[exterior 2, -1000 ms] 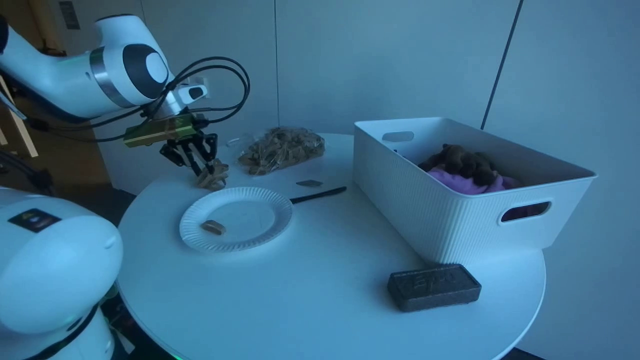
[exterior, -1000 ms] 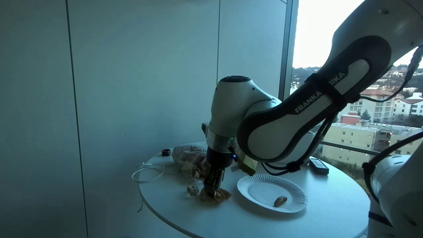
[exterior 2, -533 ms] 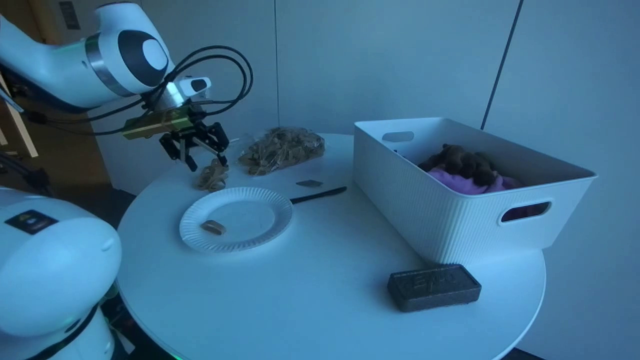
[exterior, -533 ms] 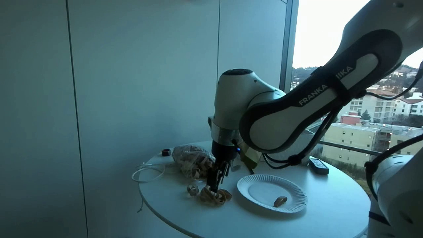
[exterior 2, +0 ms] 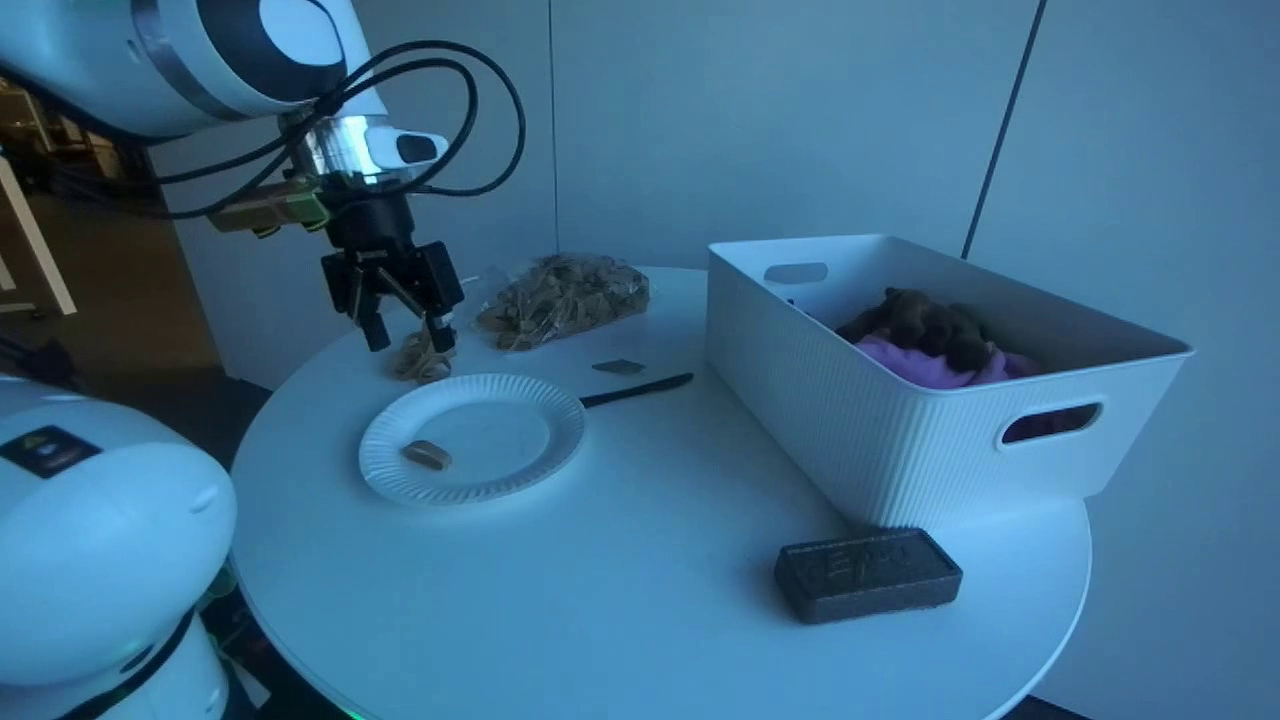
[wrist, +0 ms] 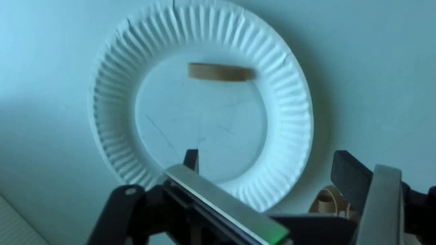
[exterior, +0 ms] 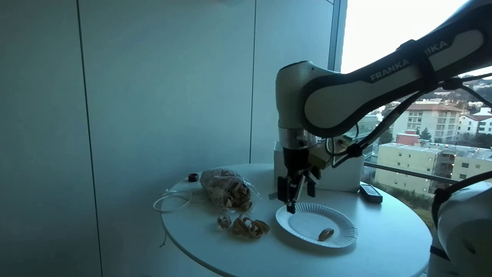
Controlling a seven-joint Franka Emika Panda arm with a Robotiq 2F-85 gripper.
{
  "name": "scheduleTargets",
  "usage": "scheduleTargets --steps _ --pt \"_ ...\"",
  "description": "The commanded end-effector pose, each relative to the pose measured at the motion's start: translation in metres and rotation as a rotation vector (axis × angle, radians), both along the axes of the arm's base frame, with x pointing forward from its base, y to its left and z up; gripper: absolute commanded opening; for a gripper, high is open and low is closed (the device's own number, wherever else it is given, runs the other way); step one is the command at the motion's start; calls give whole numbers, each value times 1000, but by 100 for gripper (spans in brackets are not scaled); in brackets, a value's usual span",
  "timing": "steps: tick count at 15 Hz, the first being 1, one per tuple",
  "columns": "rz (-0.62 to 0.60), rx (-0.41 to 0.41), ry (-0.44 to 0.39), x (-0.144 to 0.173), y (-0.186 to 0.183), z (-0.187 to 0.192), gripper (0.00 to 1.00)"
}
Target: Remove the rubber bands from the plate
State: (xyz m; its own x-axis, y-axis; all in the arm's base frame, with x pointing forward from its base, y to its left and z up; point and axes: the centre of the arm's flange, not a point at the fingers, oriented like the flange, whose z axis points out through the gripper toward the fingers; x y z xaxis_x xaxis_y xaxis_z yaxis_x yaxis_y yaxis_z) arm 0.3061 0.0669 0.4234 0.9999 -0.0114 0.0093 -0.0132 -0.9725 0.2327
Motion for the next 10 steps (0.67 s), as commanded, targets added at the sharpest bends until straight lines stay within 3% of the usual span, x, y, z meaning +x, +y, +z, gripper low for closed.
scheduleTargets --steps 1,2,5,8,10 --pt "-160 83 55 -36 -37 0 100" --pt "-153 91 67 -39 -44 -4 100" --pt "44 124 147 -48 -57 -14 100" --pt "162 157 223 -53 -70 -19 100" --pt "261 143 293 -61 -84 -23 100"
